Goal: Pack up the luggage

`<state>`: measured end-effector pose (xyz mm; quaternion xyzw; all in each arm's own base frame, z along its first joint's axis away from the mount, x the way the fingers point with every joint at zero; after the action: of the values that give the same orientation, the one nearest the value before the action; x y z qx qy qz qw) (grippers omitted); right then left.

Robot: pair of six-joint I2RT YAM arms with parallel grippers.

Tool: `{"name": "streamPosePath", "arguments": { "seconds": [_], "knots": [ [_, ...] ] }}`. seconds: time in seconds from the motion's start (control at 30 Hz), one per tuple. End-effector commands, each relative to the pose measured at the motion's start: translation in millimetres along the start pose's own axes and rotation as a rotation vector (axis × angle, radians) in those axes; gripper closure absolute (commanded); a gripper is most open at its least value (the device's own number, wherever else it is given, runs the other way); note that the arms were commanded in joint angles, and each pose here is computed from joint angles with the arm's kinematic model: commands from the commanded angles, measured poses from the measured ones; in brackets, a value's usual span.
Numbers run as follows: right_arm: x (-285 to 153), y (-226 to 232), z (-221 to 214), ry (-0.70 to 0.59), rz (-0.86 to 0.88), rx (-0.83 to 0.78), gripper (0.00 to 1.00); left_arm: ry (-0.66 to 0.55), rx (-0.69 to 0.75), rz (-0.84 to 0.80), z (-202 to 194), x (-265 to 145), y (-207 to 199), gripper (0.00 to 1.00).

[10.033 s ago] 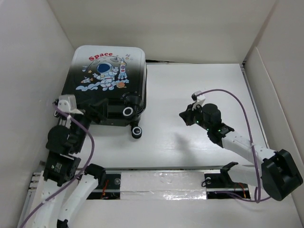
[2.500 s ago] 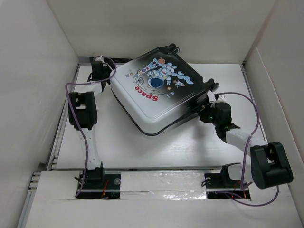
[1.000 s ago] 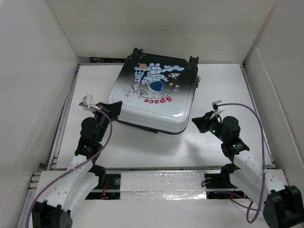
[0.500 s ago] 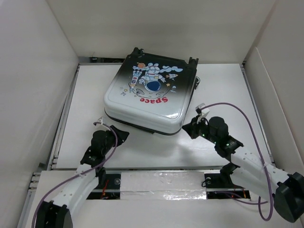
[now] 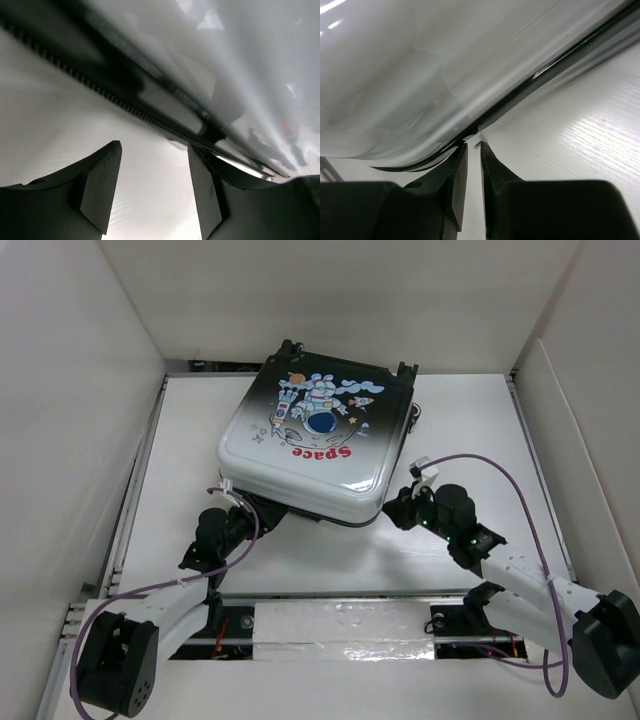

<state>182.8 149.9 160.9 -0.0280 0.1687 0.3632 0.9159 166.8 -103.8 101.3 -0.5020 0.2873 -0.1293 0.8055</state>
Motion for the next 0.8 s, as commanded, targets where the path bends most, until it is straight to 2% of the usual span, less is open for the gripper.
{"name": "streamPosePath", "arguments": {
  "seconds": [0.0,0.17,0.27,0.33,0.47,0.57,0.77],
  "knots": [
    [0.7,-7.8,14.5,-0.165,-0.034,-0.017,0.74,-0.016,0.027,-0.153,7.5,4.0,-23.5,0.47],
    [3.8,-17.1,4.1,-0.205,-0.069,-0.019,0.68,-0.002,0.032,-0.179,7.6,12.2,-30.4,0.48],
    [14.6,-20.9,12.2,-0.185,-0.016,-0.060,0.63,0.006,0.043,-0.180,2.8,19.7,-37.1,0.48],
    [18.6,-21.7,17.8,-0.205,-0.007,-0.078,0.62,0.053,0.061,-0.181,-12.4,23.2,-41.8,0.48],
    [26.6,-24.0,15.5,-0.209,0.019,-0.096,0.57,0.040,0.058,-0.179,-21.0,27.5,-47.1,0.48],
    [30.8,-22.3,12.4,-0.162,0.061,-0.102,0.56,0.024,0.048,-0.179,-20.1,26.3,-46.8,0.49],
    [28.6,-18.4,6.1,-0.195,0.092,-0.097,0.59,0.014,0.042,-0.168,-20.3,24.7,-43.5,0.49]
  ]
}}
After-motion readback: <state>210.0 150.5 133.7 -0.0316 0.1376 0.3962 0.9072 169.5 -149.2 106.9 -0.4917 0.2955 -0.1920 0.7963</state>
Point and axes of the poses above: each gripper's point midway between its finger pads, its own x axis out along the fingers, its own y axis along the line the jaws close on, z = x × y, the point moved 9 cm from there along -x, back along the fingers, and after that the axes turned 14 degrees about -x, right-handed, at the moved point
